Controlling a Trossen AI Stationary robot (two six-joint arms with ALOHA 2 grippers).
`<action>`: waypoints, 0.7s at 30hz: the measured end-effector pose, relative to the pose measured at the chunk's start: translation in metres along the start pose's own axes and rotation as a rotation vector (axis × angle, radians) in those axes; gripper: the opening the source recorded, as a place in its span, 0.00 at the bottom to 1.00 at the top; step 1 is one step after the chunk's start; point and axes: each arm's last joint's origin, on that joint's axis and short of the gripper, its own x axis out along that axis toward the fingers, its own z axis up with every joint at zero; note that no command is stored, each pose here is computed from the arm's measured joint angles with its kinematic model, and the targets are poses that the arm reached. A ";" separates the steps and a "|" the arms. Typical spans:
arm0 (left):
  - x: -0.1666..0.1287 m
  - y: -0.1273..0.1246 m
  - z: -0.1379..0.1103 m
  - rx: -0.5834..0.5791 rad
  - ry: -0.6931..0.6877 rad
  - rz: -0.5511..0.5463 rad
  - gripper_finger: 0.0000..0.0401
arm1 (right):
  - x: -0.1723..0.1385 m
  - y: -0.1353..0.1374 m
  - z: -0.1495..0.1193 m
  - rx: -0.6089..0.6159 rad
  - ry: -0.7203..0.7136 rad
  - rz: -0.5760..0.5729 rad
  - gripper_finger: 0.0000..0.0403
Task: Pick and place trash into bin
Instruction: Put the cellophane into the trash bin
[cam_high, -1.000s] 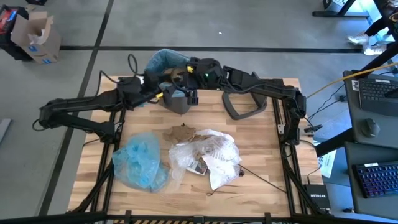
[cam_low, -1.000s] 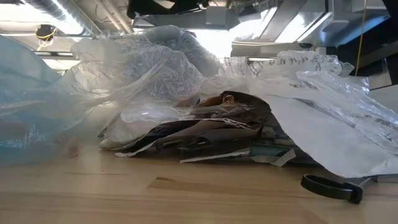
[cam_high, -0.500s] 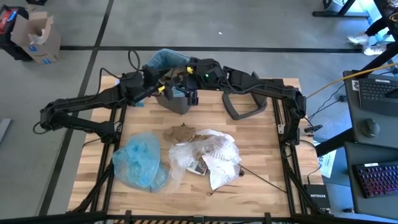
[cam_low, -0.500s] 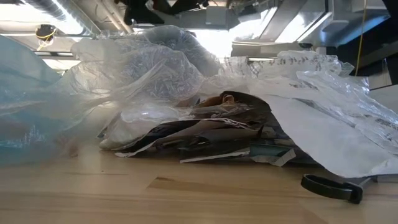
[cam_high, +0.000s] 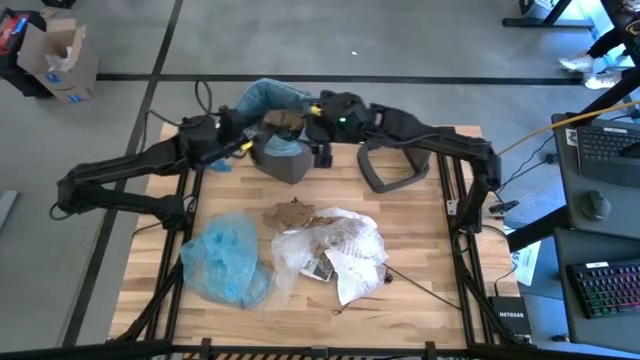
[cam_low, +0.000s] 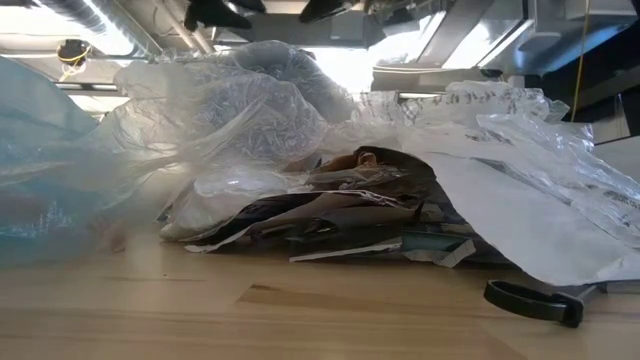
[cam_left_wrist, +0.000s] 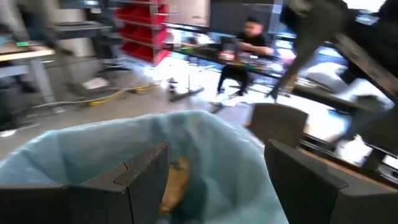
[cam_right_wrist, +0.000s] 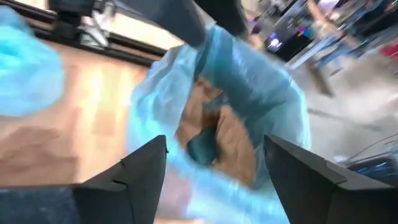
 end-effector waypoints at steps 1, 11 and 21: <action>-0.007 -0.001 0.000 0.011 0.011 -0.033 0.63 | -0.009 0.000 -0.001 0.017 0.014 0.026 0.64; -0.051 -0.022 -0.032 0.088 0.361 -0.314 0.63 | -0.070 0.004 -0.029 0.162 0.207 0.144 0.64; -0.057 -0.039 -0.056 0.075 0.589 -0.337 0.63 | -0.075 0.040 -0.094 0.353 0.255 0.312 0.64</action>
